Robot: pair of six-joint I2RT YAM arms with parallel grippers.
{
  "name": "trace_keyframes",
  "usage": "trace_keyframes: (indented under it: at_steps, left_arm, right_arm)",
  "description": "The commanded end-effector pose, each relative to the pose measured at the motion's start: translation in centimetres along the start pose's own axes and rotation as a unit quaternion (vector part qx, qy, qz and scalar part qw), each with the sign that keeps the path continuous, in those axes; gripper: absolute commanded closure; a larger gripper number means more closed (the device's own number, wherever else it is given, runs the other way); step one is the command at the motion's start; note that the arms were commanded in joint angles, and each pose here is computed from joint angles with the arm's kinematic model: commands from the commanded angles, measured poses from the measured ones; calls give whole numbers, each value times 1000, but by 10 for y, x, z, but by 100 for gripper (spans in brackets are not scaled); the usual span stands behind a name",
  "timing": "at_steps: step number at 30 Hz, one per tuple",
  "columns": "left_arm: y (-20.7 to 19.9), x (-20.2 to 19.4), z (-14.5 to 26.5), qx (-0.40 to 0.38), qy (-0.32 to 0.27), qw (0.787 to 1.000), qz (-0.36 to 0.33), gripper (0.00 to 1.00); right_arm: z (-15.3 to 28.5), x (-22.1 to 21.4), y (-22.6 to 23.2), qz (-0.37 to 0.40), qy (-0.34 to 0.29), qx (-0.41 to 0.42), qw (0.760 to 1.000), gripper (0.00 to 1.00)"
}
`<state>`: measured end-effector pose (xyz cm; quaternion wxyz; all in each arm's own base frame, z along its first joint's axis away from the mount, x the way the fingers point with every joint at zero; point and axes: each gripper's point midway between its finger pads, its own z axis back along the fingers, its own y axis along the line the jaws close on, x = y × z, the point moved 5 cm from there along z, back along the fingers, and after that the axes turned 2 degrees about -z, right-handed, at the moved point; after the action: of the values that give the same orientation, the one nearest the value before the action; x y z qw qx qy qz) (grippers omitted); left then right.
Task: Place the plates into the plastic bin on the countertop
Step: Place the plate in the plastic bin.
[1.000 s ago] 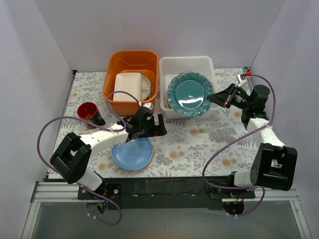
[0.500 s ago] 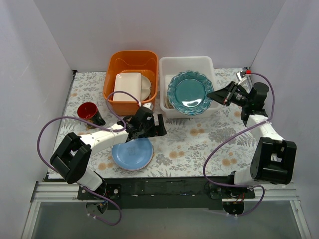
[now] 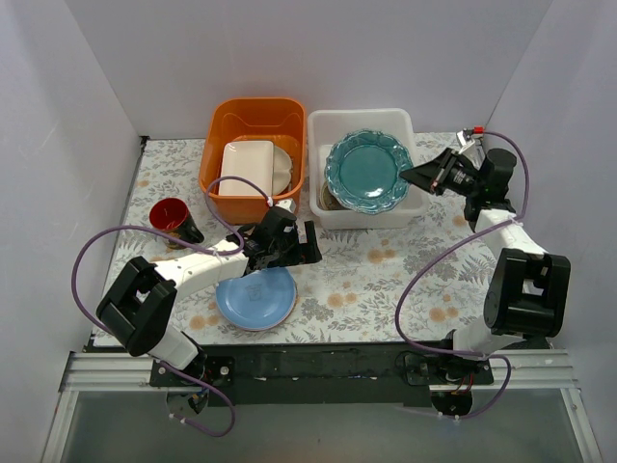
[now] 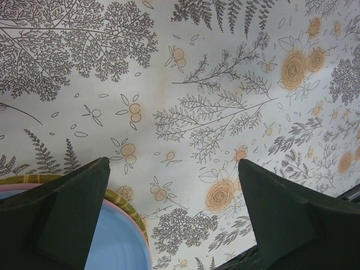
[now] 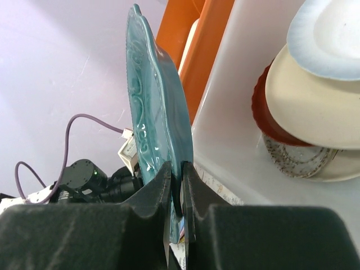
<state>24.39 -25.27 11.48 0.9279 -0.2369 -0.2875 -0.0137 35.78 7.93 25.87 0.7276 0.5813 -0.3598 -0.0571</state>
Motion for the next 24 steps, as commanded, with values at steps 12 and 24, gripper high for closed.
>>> trace_keyframes:
  at_steps: [12, 24]
  left_arm:
    - [-3, 7, 14, -2, -24, 1000, -7, 2]
    - [1, 5, 17, 5, -26, 1000, -7, 2]
  right_arm:
    - [-28, 56, 10, 44, -34, 0, 998, 99]
    - [-52, 96, -10, 33, -48, -30, 998, 99]
